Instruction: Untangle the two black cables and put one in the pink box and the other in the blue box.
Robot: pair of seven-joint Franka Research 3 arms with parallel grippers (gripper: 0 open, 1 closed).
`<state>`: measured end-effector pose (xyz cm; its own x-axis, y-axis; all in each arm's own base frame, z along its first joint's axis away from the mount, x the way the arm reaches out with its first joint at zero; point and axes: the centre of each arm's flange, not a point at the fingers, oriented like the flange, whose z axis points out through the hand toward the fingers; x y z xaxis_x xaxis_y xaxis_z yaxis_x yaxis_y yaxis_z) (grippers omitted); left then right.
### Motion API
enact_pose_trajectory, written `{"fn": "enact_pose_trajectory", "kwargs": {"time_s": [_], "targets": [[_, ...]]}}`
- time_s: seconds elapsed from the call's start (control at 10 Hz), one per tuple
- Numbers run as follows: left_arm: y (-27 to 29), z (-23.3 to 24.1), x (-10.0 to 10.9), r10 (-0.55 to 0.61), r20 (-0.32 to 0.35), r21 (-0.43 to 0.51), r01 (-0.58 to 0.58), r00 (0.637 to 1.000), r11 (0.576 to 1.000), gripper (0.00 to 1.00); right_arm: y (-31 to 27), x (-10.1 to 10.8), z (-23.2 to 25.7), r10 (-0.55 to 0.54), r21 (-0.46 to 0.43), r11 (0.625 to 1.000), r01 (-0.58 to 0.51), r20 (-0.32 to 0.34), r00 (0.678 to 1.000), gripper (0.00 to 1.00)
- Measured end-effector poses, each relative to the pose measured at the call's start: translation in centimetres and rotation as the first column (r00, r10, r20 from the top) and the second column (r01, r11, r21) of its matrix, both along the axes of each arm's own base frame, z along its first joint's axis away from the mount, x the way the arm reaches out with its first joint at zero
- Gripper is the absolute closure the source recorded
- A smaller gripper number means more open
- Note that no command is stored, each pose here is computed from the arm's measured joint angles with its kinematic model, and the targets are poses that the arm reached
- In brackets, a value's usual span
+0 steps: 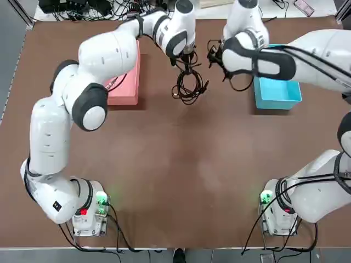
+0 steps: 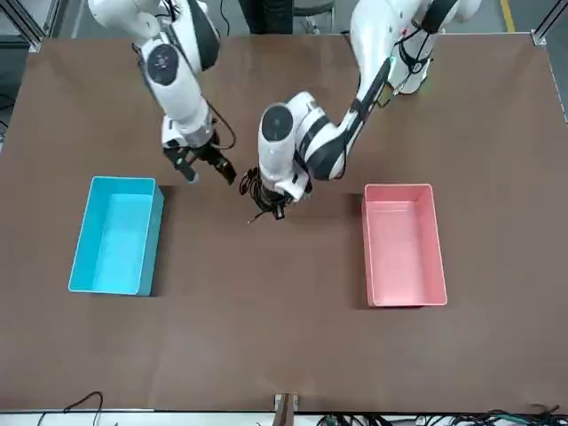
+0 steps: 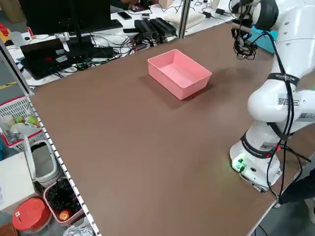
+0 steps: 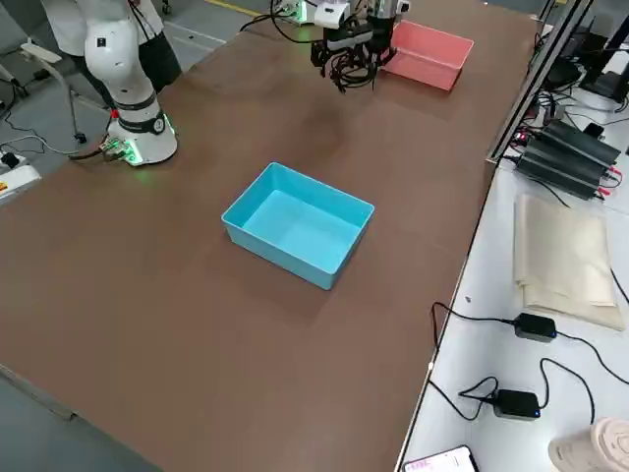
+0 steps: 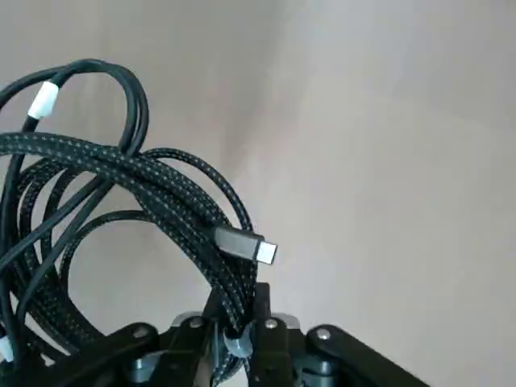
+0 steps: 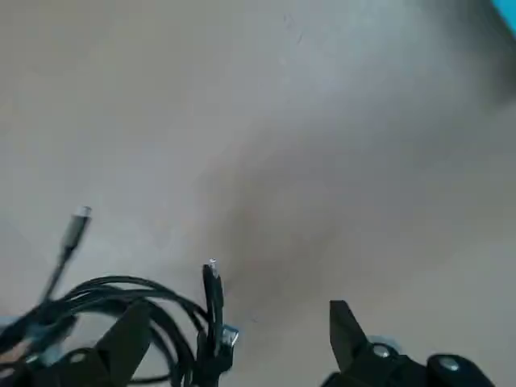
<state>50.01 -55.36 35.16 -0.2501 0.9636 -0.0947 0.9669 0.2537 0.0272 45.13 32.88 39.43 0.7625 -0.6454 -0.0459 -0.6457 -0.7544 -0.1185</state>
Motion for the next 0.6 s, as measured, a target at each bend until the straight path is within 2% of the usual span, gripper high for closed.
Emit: {"fn": "enact_pose_trajectory", "kwargs": {"time_s": [0.4, 0.6], "targets": [[0.1, -1.6, -0.1, 0.000, -0.016, 0.014, 0.000, 1.000, 1.000, 0.84, -1.0, 0.9, -0.2, -0.025, -0.002, 1.000, 0.025, 0.000, 1.000, 0.01], [0.0, -0.9, -0.1, 0.001, -0.012, 0.000, -0.001, 1.000, 1.000, 0.84, -1.0, 0.9, -0.2, -0.025, -0.002, 1.000, 0.025, 0.000, 1.000, 0.01]]}}
